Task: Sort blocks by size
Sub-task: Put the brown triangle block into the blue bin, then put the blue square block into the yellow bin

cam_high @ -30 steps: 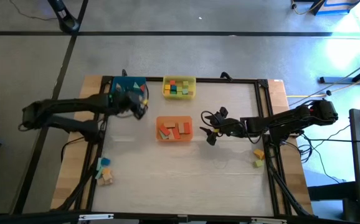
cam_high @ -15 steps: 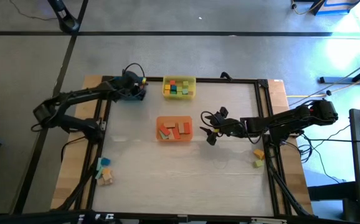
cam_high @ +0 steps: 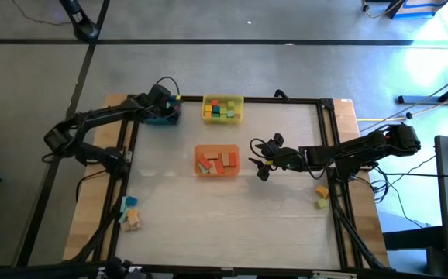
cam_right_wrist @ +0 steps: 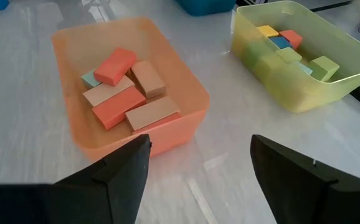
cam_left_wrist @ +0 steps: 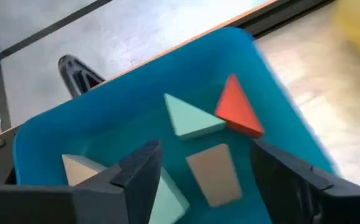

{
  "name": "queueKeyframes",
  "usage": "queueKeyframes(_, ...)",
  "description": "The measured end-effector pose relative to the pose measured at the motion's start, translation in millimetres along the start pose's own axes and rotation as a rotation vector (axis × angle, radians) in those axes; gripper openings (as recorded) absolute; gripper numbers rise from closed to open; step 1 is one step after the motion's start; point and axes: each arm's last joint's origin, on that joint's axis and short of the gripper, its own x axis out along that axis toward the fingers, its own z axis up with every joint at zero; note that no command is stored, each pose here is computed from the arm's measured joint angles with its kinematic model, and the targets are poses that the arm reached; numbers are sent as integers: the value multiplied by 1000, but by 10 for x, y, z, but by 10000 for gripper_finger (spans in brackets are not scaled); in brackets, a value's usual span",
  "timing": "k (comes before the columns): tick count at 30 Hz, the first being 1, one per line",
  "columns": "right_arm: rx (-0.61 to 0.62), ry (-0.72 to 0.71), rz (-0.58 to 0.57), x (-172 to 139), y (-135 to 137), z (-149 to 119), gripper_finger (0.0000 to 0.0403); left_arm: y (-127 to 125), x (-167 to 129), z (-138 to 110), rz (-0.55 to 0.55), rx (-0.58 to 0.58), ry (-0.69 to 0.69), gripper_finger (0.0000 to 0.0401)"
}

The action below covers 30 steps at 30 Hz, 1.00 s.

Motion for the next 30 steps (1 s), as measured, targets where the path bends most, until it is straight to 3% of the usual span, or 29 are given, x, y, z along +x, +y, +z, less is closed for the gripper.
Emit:
queueKeyframes(3, 0, 0, 0, 0, 0, 0, 276, -76, -184, 32, -57, 45, -36, 231)
queueKeyframes(8, 0, 0, 0, 1, 0, 0, 276, -313, -536, -27, -242, 174, -97, 226)
queueKeyframes(14, 0, 1, 0, 1, 0, -1, 276, -692, -867, -342, -469, 366, -10, 225)
queueKeyframes(20, -1, 6, 10, 0, 2, -4, 276, -944, -1132, -779, -526, 487, 170, 225)
queueKeyframes(30, -3, 14, 24, 0, 6, -10, 276, -1021, -1531, -1359, -492, 438, 406, 224)
